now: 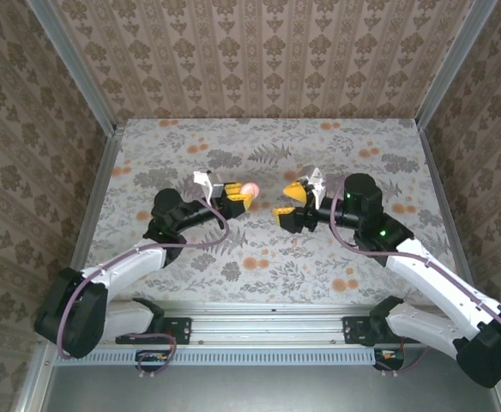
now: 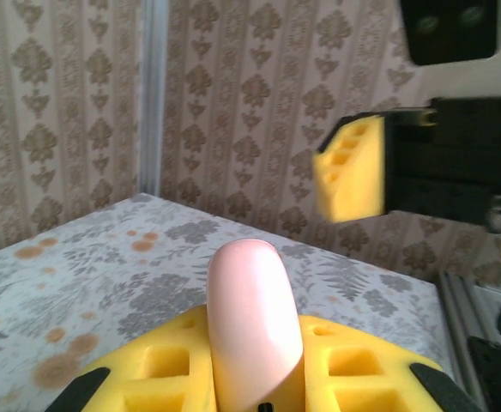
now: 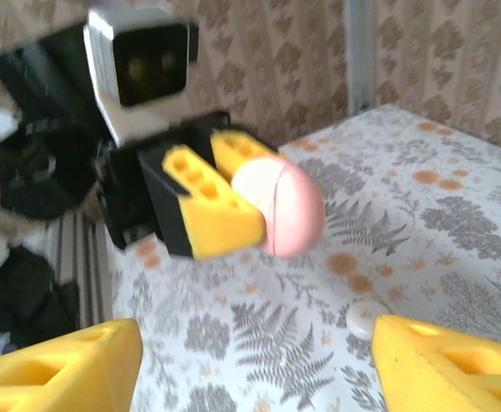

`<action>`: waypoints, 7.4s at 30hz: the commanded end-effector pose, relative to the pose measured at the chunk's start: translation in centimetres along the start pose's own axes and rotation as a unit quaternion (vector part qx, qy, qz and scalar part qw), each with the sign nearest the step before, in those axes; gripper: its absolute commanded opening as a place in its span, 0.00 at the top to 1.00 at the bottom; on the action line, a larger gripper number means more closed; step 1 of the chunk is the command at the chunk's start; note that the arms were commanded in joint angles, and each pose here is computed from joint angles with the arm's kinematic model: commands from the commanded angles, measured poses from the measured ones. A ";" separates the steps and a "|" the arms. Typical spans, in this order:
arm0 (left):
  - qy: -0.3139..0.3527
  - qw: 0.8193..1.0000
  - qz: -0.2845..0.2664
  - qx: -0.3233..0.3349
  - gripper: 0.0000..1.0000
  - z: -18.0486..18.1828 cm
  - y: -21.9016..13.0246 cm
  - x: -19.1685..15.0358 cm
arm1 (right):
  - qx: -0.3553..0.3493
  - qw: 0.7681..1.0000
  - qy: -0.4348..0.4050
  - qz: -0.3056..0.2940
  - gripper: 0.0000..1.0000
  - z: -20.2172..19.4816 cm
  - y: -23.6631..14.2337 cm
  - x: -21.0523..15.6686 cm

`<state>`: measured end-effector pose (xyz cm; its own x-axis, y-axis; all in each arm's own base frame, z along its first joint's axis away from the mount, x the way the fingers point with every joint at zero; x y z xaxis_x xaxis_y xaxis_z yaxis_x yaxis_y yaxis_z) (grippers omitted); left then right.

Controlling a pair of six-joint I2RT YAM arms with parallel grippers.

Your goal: Insert the wireless bluetooth earbuds into the charging case

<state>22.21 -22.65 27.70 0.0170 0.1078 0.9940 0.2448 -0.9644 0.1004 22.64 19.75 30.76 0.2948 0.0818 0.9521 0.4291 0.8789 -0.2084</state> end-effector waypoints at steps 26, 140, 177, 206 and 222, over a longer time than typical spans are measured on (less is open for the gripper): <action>0.064 0.993 -0.020 -0.098 0.90 -2.7 -0.1 3.7 | 0.225 0.966 -0.112 0.065 0.48 -0.4 3.6 0.9; 0.123 0.989 0.021 -0.081 0.87 -4.1 0.6 1.9 | 0.125 0.983 -0.134 -0.006 0.50 0.1 0.8 -0.9; 0.124 0.985 0.005 -0.123 0.87 -5.2 1.1 3.2 | 0.231 0.966 -0.119 0.008 0.56 1.5 2.2 0.7; 0.178 0.972 0.091 -0.119 0.49 -5.9 -0.3 0.9 | 0.151 0.962 -0.197 0.116 0.85 0.9 0.1 -0.3; 0.180 0.968 0.115 -0.133 0.50 -6.0 0.7 -0.2 | 0.166 0.949 -0.228 0.141 0.85 2.5 0.7 -0.2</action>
<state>16.50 -24.47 26.71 -0.2718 -0.1785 0.9456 0.0231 -0.9836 -0.1791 20.98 21.28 30.28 -0.0402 0.4563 0.8889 0.0750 0.8885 -0.4527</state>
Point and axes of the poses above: each hand's point on the last joint's axis, 136 mm out from that joint toward the fingers, its own y axis out along the fingers, its own z axis along the line the jaws close on, x = y × z, the point moved 6 cm from there along -y, back along the fingers, and after that the axes turned 5 degrees about y, right-handed, at the moved point
